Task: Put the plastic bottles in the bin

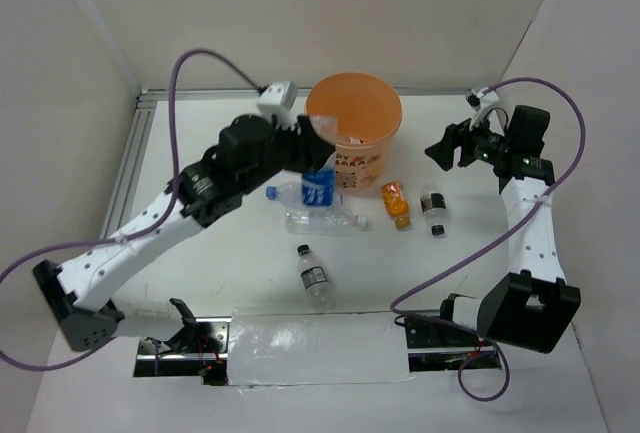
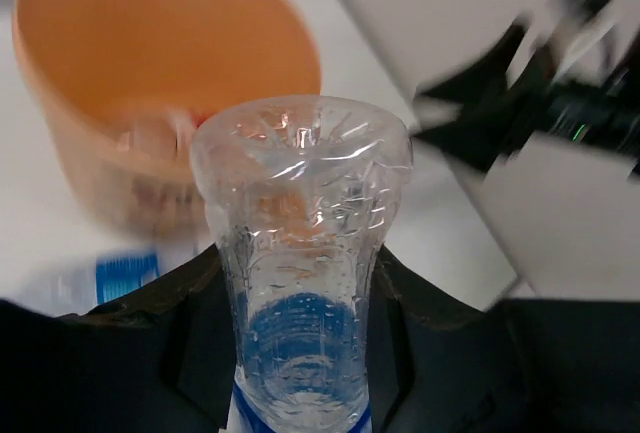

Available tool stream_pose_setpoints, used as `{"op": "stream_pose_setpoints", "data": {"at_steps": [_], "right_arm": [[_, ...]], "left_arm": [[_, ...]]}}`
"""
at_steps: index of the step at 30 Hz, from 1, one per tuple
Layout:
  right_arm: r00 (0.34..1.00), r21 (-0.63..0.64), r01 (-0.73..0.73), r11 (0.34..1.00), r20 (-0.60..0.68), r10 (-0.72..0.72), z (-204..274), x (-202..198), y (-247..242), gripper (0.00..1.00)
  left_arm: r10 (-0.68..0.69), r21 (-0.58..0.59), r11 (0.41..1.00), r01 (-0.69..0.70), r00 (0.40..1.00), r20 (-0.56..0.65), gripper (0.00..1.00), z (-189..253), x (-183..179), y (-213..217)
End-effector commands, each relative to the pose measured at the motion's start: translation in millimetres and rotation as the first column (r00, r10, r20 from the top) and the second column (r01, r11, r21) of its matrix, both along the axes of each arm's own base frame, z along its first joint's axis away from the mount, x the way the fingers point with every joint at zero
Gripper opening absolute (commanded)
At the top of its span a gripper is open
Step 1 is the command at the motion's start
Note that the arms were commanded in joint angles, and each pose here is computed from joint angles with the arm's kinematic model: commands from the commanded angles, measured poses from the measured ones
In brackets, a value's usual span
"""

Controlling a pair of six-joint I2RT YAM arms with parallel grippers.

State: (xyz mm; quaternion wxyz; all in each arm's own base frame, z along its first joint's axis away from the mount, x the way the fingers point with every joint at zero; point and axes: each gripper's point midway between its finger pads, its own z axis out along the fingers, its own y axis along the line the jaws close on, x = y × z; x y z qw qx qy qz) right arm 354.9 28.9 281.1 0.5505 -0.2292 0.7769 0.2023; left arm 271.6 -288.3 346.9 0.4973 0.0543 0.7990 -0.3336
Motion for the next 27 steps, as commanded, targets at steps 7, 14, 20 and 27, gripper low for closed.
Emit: {"op": "stream_pose_setpoints", "data": {"at_steps": [7,14,20,27], "right_arm": [[0.962,-0.029,0.082,0.996,-0.258,-0.087,-86,-25,-22,0.83],[0.938,-0.053,0.123,0.991,-0.319,-0.133,-118,-39,-28,0.88],[0.911,-0.060,0.162,0.985,-0.374,-0.173,-139,-38,-34,0.96],[0.852,-0.099,0.211,0.973,-0.468,-0.232,-185,-29,-44,0.99]], "left_arm": [[0.261,-0.091,0.965,-0.246,0.874,0.409,0.10,111,167,-45],[0.400,-0.133,0.915,-0.380,0.825,0.398,0.25,80,233,-54],[0.357,-0.021,0.926,-0.378,0.855,0.376,0.93,49,257,-69],[0.312,-0.086,0.949,-0.304,0.858,0.408,1.00,100,189,-44]]}}
